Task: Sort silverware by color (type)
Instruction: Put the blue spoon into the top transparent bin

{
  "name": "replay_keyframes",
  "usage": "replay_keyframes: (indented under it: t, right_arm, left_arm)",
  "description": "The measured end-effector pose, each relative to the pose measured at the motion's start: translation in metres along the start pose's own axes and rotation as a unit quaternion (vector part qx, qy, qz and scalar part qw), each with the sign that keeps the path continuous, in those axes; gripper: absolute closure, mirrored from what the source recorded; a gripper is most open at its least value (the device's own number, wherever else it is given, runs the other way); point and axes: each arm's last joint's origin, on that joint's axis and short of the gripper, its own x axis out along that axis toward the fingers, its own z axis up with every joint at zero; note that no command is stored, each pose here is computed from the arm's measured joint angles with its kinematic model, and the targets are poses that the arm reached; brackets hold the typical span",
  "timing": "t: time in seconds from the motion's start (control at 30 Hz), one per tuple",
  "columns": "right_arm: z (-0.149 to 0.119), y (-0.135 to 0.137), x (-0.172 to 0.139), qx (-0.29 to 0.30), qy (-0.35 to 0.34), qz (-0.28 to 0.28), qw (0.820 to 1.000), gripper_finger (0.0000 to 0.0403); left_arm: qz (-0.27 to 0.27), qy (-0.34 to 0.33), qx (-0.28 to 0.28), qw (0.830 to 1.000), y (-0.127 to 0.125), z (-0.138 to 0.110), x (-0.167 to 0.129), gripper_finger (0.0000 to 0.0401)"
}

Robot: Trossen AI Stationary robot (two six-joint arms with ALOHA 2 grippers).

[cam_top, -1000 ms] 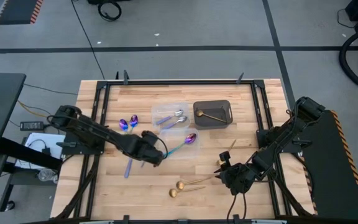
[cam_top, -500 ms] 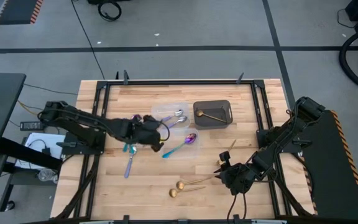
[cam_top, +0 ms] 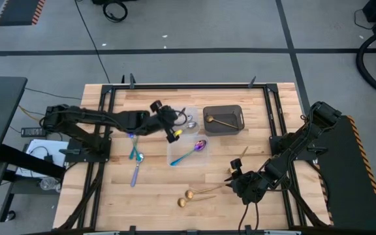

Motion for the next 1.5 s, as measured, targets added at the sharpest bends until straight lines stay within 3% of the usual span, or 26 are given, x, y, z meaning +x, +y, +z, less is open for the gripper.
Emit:
replay_keyframes:
  t: [0.3, 0.57, 1.1, 1.33, 1.5]
  right_arm:
    - [-0.001, 0.0, 0.0, 0.001, 0.004, -0.001, 1.0, 0.0312]
    - [-0.001, 0.0, 0.0, 0.004, 0.006, -0.001, 1.0, 0.0312]
    - [-0.002, 0.0, 0.0, 0.008, 0.006, 0.001, 1.0, 0.0312]
    - [-0.002, 0.0, 0.0, 0.007, 0.008, 0.001, 1.0, 0.0312]
    - [-0.002, 0.0, 0.0, 0.007, 0.008, 0.001, 1.0, 0.0312]
  left_arm:
    - [0.016, -0.013, -0.004, 1.0, 0.019, 0.007, 0.014, 0.0398]
    - [0.017, 0.023, 0.044, 0.999, 0.007, -0.005, 0.042, 0.04]
    - [-0.036, 0.077, -0.035, 0.996, 0.014, -0.021, 0.087, 0.04]
    - [-0.04, 0.126, -0.025, 0.991, 0.008, -0.04, 0.11, 0.04]
    - [-0.043, 0.127, -0.028, 0.991, 0.006, -0.043, 0.115, 0.0376]
